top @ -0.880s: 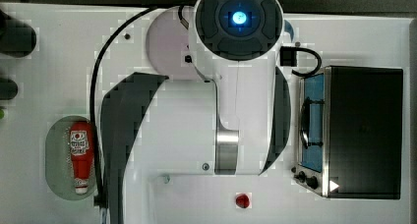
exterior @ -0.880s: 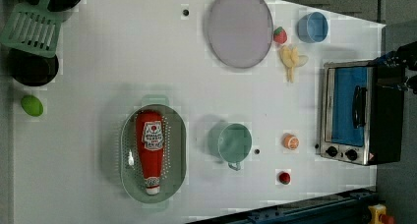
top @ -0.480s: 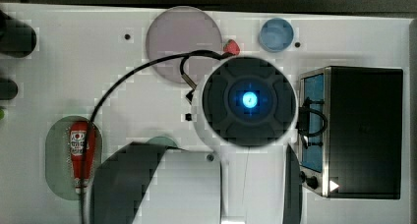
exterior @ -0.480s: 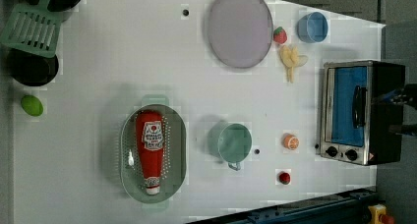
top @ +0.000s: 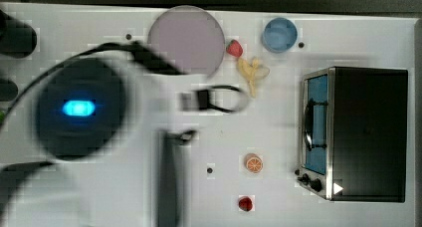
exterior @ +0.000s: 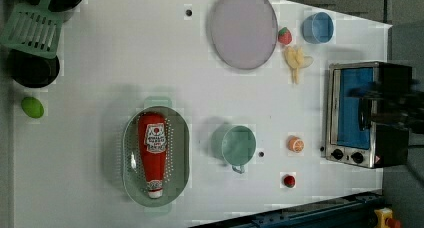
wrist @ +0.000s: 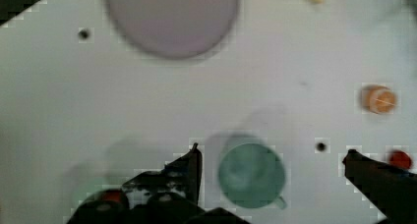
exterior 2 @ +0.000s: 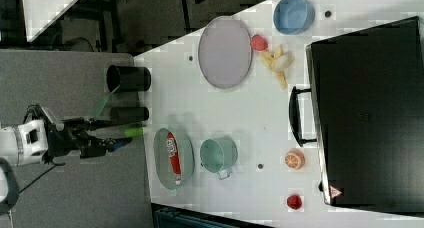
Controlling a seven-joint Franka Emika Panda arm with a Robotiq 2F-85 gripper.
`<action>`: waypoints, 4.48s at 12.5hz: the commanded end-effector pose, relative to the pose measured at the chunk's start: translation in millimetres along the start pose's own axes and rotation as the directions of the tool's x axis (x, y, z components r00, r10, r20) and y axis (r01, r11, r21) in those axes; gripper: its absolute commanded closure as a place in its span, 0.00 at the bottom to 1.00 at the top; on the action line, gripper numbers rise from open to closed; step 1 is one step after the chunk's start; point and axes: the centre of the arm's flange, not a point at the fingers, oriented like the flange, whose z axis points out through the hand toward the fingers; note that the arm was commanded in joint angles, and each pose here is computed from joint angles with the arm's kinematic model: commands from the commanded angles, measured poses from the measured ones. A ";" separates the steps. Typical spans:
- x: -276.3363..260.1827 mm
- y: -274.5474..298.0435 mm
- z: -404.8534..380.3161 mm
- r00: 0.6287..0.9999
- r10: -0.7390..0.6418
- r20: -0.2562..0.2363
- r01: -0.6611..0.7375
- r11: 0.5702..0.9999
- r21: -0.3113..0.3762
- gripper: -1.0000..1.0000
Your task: Pick ketchup from strainer and place it on the table
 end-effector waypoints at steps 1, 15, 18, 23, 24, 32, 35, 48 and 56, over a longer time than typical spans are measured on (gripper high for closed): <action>-75.9 -84.1 37.1 0.981 -0.189 0.036 0.189 0.982 0.001 0.00; -186.6 -189.8 267.9 0.887 -0.459 0.046 0.453 0.886 0.104 0.00; -191.4 -194.2 312.8 0.890 -0.453 0.053 0.445 0.887 0.121 0.00; -198.8 -194.7 375.3 0.906 -0.418 0.069 0.405 0.902 0.149 0.00; -199.2 -195.0 384.5 0.909 -0.409 0.074 0.396 0.906 0.148 0.00; -205.8 -196.8 367.6 0.904 -0.424 0.049 0.414 0.899 0.143 0.41; -209.4 -194.1 302.5 0.936 -0.346 0.058 0.334 0.930 0.156 0.41; 0.4 -104.1 142.7 0.941 -0.320 0.109 0.308 0.945 0.113 0.41; 151.0 76.4 189.6 0.970 -0.201 0.134 0.194 0.979 0.060 0.41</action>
